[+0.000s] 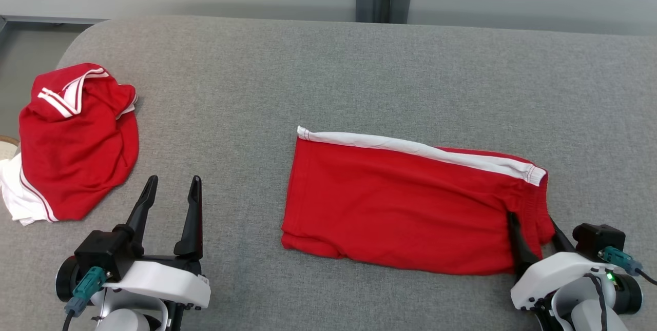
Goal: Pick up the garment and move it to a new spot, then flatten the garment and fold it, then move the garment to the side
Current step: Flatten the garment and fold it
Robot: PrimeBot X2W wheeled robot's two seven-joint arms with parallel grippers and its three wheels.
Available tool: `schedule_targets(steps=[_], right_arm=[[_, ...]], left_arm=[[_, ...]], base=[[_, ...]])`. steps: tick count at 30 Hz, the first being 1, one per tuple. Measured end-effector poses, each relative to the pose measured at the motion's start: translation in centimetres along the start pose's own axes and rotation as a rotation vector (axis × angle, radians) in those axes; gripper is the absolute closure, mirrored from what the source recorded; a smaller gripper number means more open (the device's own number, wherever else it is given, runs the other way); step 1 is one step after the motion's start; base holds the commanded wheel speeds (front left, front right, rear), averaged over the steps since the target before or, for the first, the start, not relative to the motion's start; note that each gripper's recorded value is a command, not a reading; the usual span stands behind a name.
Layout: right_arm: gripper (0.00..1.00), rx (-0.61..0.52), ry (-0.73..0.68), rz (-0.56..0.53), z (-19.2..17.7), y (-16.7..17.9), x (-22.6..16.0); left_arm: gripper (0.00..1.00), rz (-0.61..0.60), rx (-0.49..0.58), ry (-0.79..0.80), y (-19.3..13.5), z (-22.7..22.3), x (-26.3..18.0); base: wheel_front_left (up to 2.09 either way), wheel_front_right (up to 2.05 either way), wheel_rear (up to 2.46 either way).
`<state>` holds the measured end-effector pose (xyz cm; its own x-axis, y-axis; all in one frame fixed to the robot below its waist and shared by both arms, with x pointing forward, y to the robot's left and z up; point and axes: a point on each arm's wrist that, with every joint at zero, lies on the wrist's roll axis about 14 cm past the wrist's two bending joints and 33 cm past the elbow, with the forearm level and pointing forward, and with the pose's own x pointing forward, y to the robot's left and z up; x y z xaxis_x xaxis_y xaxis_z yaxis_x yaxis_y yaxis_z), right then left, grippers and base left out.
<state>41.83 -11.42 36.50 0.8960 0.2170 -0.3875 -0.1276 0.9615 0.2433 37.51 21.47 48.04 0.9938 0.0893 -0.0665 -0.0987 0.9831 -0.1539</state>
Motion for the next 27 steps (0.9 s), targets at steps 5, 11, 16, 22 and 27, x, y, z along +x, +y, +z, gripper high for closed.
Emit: schedule_targets(steps=[5, 11, 16, 22, 27], right_arm=[[1.00, 0.058, -0.004, 0.012, -0.2, 0.5, 0.4], [1.00, 0.106, -0.051, -0.034, 0.3, -0.6, -0.1], [1.00, 0.104, -0.085, -0.150, 0.7, -4.8, -1.7], [1.00, 0.065, -0.128, -0.185, 2.0, -6.3, -2.9], [1.00, 0.048, -0.207, -0.025, 5.6, -1.3, -2.0]], left_arm=[[0.00, -0.014, 0.001, 0.002, -0.4, -0.2, 0.5], [0.00, -0.034, 0.003, -0.001, -1.0, -0.1, 0.9], [0.00, -0.064, 0.003, -0.005, -1.9, 0.0, 1.4], [0.00, -0.108, 0.002, -0.001, -3.4, -0.1, 1.9], [0.00, -0.138, 0.004, 0.003, -4.3, -0.1, 2.2]], base=[[0.00, 0.00, 0.00], [0.00, 0.00, 0.00], [0.00, 0.00, 0.00], [0.00, 0.00, 0.00], [0.00, 0.00, 0.00]])
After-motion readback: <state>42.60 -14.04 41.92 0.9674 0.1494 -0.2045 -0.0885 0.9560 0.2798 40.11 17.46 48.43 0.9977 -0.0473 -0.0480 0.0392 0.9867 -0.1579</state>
